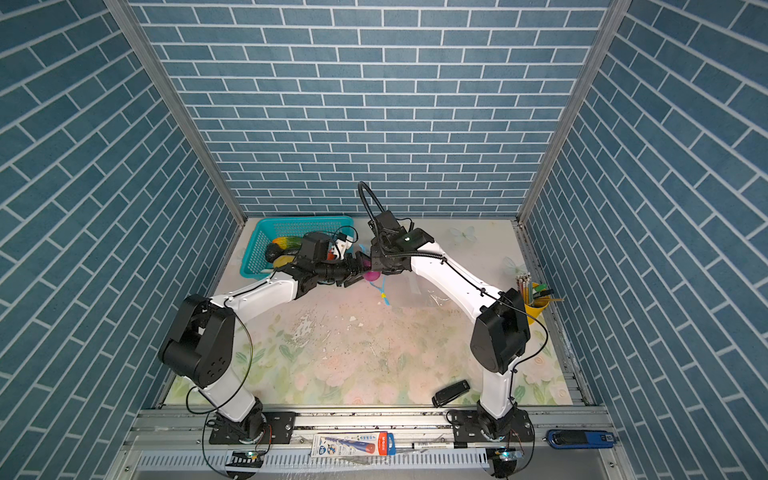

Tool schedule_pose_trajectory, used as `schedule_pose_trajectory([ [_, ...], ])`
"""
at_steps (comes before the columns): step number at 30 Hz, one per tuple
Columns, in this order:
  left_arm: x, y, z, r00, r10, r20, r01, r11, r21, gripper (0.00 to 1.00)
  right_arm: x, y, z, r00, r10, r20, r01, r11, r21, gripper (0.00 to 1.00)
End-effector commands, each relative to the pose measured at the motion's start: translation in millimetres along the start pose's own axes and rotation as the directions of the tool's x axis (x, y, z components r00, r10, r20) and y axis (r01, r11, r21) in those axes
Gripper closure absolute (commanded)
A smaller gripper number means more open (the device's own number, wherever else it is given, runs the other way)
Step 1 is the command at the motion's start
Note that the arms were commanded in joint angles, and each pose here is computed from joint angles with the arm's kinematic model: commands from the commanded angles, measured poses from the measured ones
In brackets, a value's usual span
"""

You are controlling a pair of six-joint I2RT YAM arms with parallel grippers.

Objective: Place the food in the zip-top bag and seal the zipper
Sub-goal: 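Lower the onion into the bag mouth held open by the right gripper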

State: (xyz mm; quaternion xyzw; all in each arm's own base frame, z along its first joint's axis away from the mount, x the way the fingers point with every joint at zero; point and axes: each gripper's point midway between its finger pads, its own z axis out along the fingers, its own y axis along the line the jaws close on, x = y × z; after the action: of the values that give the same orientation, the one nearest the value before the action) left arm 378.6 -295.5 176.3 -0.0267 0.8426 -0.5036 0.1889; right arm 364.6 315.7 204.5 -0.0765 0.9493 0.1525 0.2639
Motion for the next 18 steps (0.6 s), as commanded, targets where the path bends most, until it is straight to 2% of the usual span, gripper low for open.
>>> schedule_pose_trajectory([
  [1, -11.1, -29.7, -8.7, 0.996, 0.080, 0.042, -0.083, 0.994, 0.067, 0.43, -5.2, -1.5, -11.5, 0.998, 0.059, 0.027, -0.058, 0.998, -0.034, 1.00],
  [18, -13.3, -62.5, -19.2, 0.993, 0.082, 0.083, -0.099, 0.968, 0.231, 0.43, -4.2, -4.4, -9.1, 0.995, 0.100, 0.012, -0.099, 0.992, -0.074, 1.00],
])
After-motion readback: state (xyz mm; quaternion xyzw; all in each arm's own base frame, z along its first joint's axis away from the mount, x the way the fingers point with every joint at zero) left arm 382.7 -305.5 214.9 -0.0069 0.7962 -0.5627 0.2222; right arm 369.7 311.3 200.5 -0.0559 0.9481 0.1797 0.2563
